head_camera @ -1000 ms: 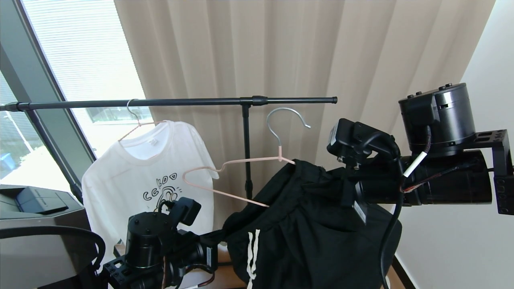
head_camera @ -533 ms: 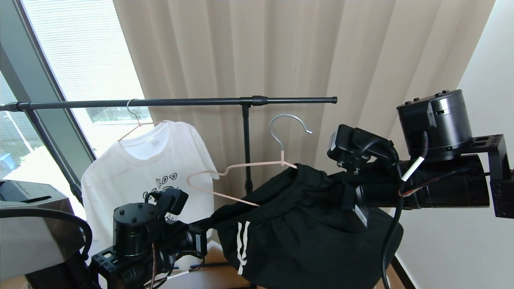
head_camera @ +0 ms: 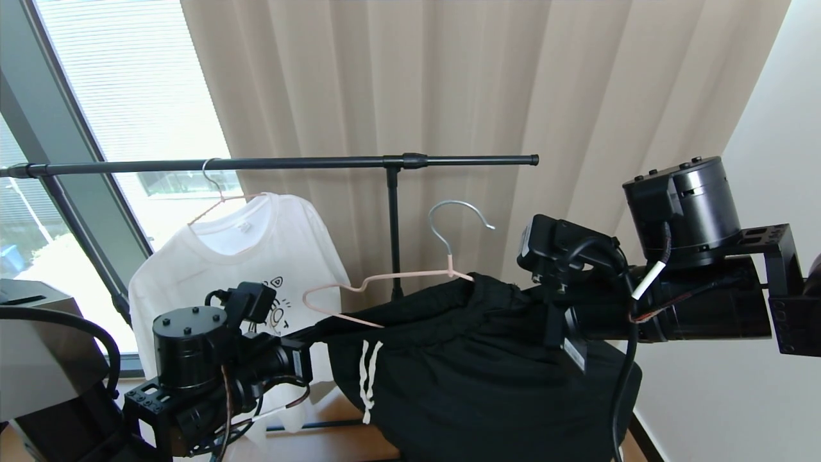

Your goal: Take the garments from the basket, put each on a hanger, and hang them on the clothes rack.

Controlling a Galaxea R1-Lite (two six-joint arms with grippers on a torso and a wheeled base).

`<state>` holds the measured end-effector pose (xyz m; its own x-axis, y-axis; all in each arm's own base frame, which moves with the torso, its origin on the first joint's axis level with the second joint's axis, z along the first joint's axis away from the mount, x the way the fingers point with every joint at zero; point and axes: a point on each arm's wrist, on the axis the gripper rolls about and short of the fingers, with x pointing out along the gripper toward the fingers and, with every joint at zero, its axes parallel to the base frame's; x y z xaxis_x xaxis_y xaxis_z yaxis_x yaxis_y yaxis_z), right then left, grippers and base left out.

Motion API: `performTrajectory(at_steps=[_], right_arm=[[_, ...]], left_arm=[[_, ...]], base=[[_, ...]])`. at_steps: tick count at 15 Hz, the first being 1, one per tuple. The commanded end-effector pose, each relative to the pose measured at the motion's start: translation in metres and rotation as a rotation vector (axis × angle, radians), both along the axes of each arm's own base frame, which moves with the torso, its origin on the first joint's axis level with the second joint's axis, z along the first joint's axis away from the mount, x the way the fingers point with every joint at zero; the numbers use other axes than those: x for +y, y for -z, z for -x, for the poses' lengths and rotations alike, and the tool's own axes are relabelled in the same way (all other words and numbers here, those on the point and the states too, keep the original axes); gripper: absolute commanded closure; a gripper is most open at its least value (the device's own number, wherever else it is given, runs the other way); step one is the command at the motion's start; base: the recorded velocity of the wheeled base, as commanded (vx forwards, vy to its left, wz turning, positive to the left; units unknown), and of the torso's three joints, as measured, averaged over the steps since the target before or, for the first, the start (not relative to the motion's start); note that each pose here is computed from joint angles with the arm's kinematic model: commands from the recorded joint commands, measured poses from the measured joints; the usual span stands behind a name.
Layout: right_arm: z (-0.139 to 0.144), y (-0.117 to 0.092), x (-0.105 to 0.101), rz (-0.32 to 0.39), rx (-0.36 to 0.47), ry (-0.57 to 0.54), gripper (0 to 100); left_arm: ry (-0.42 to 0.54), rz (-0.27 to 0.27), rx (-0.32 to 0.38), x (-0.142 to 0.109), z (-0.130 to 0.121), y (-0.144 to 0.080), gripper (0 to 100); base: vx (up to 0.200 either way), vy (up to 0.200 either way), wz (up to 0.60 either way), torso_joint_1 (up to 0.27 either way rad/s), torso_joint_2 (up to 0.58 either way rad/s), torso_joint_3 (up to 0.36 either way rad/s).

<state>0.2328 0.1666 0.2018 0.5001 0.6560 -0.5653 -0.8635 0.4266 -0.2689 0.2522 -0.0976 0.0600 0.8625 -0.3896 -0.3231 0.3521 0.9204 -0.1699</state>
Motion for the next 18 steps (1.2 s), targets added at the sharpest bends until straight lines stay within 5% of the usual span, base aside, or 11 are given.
performTrajectory(at_steps=[1,10,18], right_arm=[[-0.002,0.003,0.0,0.014,0.002,-0.003,100],[-0.004,0.009,0.0,0.036,0.011,0.003,100],[-0.014,0.026,0.004,0.124,0.012,0.043,100]], left_arm=[[-0.023,-0.002,-0.012,0.006,-0.004,-0.002,100],[-0.067,-0.003,-0.047,0.018,-0.009,-0.009,100],[-0.067,0.007,-0.075,0.018,-0.007,-0.017,100]], base=[[0.0,0.0,0.0,0.0,0.0,0.0],[0.0,0.0,0.0,0.0,0.0,0.0],[0.0,0.0,0.0,0.0,0.0,0.0]])
